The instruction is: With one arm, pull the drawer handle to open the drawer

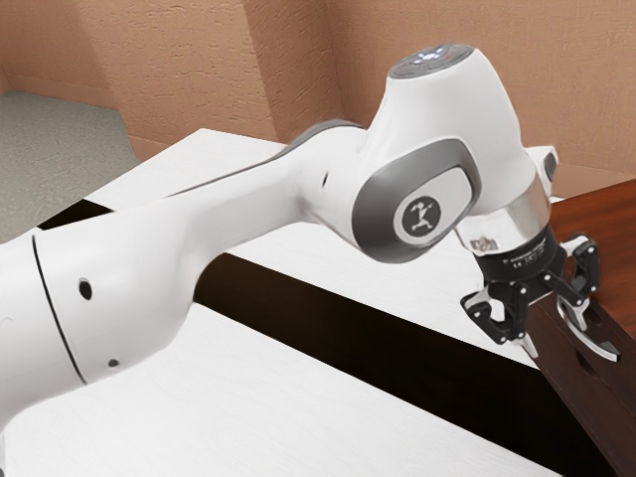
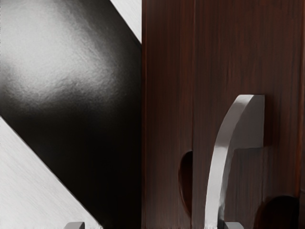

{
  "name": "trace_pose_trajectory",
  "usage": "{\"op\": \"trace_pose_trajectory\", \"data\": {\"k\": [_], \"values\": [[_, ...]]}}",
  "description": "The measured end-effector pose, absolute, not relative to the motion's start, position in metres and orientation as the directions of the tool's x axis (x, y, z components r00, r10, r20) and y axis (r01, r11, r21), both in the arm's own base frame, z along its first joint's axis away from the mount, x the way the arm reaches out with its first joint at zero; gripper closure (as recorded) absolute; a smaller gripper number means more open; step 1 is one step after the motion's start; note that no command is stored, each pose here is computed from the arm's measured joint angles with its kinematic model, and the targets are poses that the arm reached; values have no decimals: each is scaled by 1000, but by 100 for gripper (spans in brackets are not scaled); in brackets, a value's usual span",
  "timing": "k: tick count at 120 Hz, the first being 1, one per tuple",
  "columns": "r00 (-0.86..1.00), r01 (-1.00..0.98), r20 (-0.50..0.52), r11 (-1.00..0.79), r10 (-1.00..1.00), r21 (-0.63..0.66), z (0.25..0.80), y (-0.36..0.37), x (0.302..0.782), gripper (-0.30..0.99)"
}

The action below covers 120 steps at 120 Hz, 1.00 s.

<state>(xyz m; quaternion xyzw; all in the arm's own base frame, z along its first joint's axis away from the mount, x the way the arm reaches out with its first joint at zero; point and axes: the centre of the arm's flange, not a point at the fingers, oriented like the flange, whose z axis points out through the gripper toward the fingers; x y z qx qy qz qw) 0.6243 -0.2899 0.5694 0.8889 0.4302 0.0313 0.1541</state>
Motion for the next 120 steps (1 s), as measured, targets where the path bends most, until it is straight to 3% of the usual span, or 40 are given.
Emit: {"op": "trace_pose_trajectory", "data": {"k": [120], "values": [[619, 762, -125, -555, 775, 333, 562, -291, 616, 39]]}}
